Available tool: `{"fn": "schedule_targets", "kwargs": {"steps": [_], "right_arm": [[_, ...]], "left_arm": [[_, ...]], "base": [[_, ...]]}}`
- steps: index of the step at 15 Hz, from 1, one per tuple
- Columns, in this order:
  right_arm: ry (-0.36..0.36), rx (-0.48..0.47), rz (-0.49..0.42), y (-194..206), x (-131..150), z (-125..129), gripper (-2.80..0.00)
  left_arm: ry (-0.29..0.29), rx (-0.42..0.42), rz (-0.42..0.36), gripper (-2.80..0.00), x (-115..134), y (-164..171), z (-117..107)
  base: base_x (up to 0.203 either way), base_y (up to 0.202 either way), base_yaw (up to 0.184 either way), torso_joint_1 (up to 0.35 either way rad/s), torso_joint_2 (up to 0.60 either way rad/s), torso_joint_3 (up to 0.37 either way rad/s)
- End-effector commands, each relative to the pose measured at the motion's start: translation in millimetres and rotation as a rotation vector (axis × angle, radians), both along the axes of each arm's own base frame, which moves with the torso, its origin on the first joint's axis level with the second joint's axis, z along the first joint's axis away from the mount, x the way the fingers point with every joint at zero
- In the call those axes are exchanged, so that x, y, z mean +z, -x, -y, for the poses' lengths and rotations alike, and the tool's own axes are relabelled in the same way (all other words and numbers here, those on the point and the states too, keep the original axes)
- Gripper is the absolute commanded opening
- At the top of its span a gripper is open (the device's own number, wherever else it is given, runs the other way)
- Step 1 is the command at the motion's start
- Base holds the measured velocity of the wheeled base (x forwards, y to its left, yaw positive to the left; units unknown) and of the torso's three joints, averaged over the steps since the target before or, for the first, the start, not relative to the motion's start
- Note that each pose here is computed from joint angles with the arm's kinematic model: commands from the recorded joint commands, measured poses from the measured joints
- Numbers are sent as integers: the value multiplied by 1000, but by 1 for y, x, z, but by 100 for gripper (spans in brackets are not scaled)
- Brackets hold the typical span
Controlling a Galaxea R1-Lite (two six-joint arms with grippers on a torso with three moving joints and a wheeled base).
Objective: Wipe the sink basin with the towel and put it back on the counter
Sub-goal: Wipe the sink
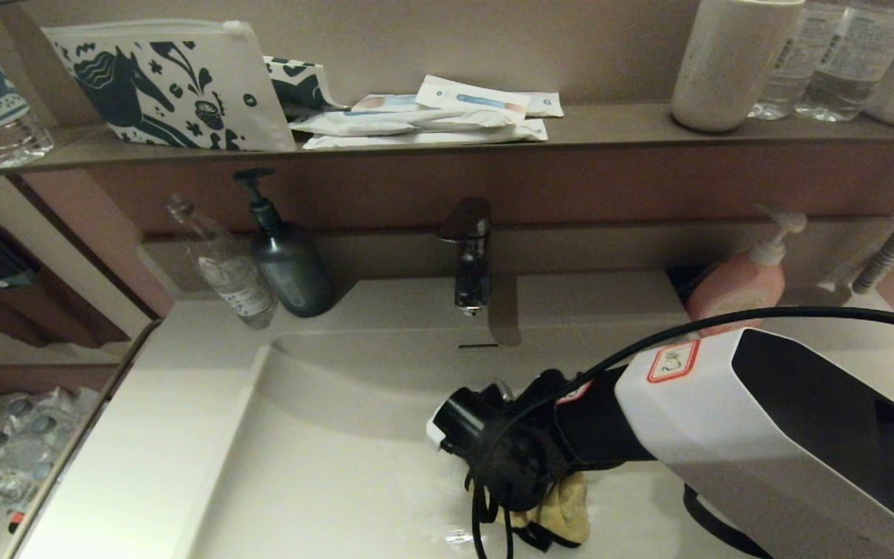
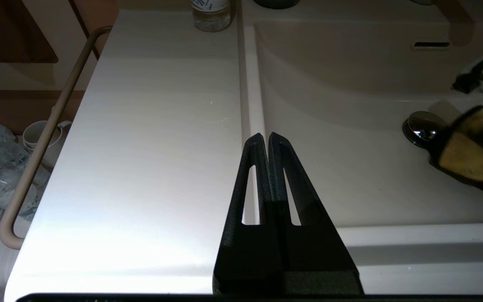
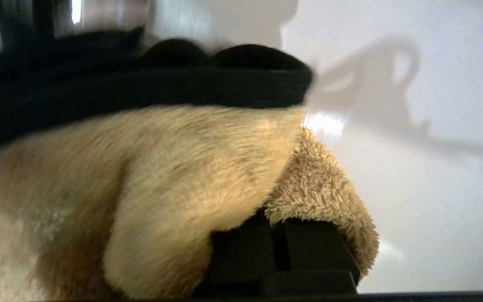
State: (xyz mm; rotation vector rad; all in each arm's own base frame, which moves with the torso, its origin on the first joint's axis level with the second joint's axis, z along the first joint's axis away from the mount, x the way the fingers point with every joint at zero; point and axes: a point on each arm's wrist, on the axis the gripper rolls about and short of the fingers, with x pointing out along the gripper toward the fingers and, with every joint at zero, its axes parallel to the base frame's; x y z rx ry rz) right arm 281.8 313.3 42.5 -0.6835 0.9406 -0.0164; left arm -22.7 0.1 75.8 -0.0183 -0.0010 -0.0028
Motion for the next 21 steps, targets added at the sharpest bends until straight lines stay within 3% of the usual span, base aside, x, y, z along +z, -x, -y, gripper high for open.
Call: {"fn": "schedule_targets", "kwargs": {"steps": [1,6,12,21], "right_arm": [[25,15,-29,11,6,3,-280],[112,-17,-109,30,28,19,-280],[75,-40,-71,50,93,47,-280],[9,-129,-13,112,186,151,-280]], "left_arm": [[1,0,-1,-280,0,0,0],[1,0,-1,-280,0,0,0],[2,0,-1,-280,0,0,0],[2,0,-1,-280,0,0,0]], "base": [[0,0,0,0,0,0],[0,0,0,0,0,0],[0,0,0,0,0,0],[0,0,0,0,0,0]]}}
